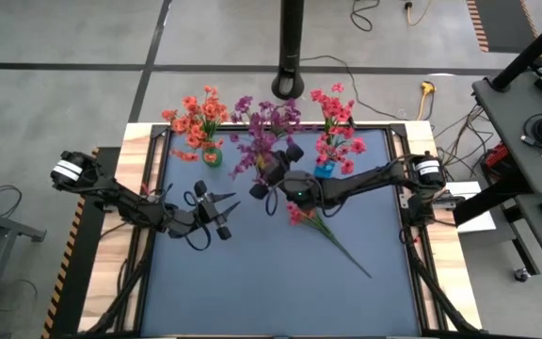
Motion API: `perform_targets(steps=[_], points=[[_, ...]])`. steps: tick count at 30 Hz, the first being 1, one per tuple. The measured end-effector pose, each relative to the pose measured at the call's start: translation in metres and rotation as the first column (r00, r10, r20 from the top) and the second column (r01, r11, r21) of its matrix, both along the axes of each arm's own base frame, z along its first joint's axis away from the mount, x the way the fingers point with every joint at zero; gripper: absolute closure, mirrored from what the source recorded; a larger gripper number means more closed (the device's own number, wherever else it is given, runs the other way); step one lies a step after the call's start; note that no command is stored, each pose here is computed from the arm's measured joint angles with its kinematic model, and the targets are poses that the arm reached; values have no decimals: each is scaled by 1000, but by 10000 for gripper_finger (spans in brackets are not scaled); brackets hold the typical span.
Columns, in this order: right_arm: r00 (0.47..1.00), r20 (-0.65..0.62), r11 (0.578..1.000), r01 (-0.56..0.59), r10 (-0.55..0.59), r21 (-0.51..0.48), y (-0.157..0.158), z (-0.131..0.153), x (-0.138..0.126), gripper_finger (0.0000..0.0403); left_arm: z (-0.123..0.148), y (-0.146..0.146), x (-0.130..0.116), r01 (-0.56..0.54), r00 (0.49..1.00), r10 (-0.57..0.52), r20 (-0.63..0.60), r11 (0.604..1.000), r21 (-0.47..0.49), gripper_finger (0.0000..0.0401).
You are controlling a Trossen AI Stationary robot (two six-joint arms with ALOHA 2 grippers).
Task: Sort flowers into vase by color
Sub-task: Put the violet flowers into the yellow vase
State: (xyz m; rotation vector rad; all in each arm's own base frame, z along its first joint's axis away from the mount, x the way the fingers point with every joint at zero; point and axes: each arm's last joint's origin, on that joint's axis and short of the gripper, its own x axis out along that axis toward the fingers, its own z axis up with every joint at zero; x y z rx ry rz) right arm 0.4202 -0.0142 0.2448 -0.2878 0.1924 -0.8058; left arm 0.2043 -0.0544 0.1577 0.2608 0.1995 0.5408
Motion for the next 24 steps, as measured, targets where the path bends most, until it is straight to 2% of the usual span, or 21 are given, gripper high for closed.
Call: perform_targets(steps=[12, 24], points=[[1000, 7, 1000, 2, -2, -13, -1, 10, 2, 296, -1, 0, 0, 0, 1000, 0, -9, 1000, 3, 286], [999, -13, 999, 38, -38, 9, -16, 10, 0, 350, -1, 0, 0, 0, 1000, 0, -15, 1000, 5, 286]])
